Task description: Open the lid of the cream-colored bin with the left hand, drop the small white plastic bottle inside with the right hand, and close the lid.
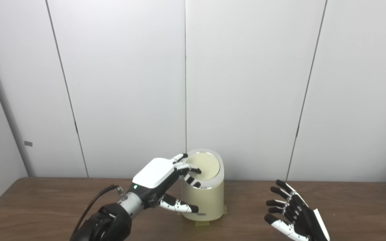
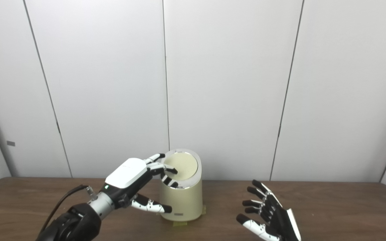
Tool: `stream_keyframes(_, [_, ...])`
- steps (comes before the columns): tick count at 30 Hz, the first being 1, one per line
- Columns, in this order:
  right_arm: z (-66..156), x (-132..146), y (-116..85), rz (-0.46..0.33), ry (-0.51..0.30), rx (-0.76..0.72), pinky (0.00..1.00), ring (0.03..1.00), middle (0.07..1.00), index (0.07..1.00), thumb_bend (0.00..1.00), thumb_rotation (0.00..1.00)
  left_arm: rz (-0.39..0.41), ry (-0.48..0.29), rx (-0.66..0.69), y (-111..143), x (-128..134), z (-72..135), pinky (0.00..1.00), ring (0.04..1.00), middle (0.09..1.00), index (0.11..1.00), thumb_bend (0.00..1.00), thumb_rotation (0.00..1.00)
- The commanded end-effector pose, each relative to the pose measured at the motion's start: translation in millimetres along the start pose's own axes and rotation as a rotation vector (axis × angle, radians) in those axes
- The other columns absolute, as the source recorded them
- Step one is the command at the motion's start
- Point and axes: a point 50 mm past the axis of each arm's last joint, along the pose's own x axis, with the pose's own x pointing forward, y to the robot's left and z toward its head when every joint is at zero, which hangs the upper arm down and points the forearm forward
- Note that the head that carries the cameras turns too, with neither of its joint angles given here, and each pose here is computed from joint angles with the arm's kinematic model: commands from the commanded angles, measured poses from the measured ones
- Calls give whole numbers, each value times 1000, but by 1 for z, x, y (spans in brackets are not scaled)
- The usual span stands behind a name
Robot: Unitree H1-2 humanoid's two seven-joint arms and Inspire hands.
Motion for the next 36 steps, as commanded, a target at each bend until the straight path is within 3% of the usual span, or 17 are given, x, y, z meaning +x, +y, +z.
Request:
stream_keyframes(1, [16,13,-4,5,-76,-3,578,648,797,829,857,323,193,-63,-23,39,11,10,778,959,854,844,739,339])
stream_keyframes(4, [15,13,-5,-2,-68,-12,605,650,794,826,873,335,296,-30,-166,40,1,7,812,929,890,882,724,354])
stream_keyframes(6, [16,13,-6,-2,-67,-13,614,651,793,824,879,340,361,-9,-331,34,-8,4,832,924,902,878,737,328])
stream_keyframes(9, [16,13,-7,2,-71,-10,604,658,797,827,876,338,405,38,-532,20,-26,-2,773,907,891,871,720,279])
stream_keyframes(12, [16,13,-10,-4,-63,-19,614,673,799,826,881,341,437,93,-674,5,-45,-8,737,878,874,866,736,306])
stream_keyframes(16, [14,14,-14,-1,-68,-28,643,692,805,830,883,343,464,163,-738,-15,-69,-13,731,802,851,877,740,390])
stream_keyframes(22, [14,13,-18,7,-75,-42,663,705,815,837,867,330,490,235,-847,-38,-94,-17,639,732,787,842,745,344])
stream_keyframes(26, [15,12,-20,7,-77,-50,655,714,826,831,858,311,484,246,-909,-45,-103,-17,606,742,790,854,729,309])
stream_keyframes(36, [24,6,-19,6,-72,-61,665,730,836,833,852,269,445,314,-855,-47,-114,-15,608,734,787,843,759,323])
